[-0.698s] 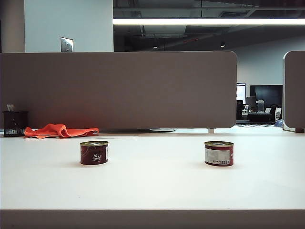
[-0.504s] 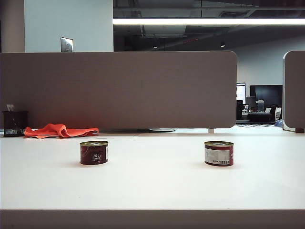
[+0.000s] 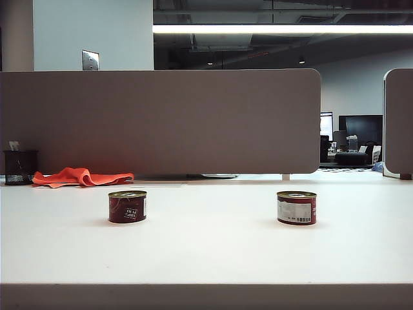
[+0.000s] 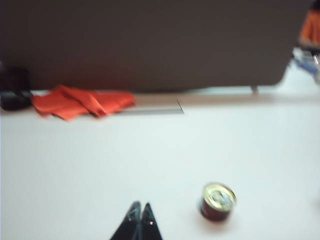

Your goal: Stack a can of tomatoes on the right onto the can of tomatoes on the left.

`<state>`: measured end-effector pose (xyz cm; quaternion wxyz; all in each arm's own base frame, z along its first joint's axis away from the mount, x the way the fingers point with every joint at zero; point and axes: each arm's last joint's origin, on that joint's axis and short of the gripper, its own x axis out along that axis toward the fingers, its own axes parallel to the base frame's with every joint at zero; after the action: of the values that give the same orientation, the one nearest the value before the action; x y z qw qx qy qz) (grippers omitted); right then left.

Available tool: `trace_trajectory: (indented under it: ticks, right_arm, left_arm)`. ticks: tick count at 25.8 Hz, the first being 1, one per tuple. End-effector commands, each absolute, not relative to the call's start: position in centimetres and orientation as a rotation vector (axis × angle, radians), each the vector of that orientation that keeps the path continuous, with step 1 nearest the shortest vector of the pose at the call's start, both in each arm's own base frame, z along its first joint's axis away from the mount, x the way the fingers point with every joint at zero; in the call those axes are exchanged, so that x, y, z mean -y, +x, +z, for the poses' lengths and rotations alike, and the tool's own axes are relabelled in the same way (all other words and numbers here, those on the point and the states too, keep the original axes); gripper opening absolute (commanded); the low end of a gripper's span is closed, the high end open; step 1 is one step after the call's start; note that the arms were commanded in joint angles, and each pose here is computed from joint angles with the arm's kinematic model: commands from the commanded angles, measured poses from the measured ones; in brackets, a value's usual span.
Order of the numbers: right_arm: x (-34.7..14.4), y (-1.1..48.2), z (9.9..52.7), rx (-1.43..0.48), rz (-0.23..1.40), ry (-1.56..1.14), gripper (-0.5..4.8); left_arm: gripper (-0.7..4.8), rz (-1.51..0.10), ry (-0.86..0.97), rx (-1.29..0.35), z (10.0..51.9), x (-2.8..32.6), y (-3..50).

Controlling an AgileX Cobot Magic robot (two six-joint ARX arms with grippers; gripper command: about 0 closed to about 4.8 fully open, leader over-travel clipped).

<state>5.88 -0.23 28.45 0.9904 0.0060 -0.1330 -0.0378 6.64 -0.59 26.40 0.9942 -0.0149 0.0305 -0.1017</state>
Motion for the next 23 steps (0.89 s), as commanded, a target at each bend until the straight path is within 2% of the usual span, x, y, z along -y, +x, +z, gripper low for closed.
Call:
trace_trajectory:
  ticks: [1,6,10,14,21,23]
  right_arm:
    - [0.1,5.6,30.8,0.194,-0.033,0.006,-0.02]
    - [0.0,7.1,33.3,0.154,0.006,0.003,-0.03]
    - [-0.3,9.9,33.8,0.033,0.047,-0.022,-0.02]
    - [-1.4,14.1,34.3,-0.214,0.126,-0.067,-0.02]
    - [-3.7,19.9,34.0,-0.439,0.215,-0.097,-0.02]
    - [-5.1,21.8,33.5,-0.48,0.256,-0.122,-0.02]
  left_arm:
    - [-0.06,-0.286,0.015,-0.169,28.4,0.8,6.8]
    - [-0.06,-0.411,-0.004,-0.259,31.7,1.1,8.6]
    - [-0.06,-0.473,0.0,-0.252,33.1,1.7,10.3]
    - [-0.06,-0.527,0.025,-0.297,32.7,3.0,11.8]
    - [-0.06,-0.661,0.054,-0.385,31.8,5.3,12.4]
    - [-0.06,-0.606,0.081,-0.404,31.6,5.6,12.6]
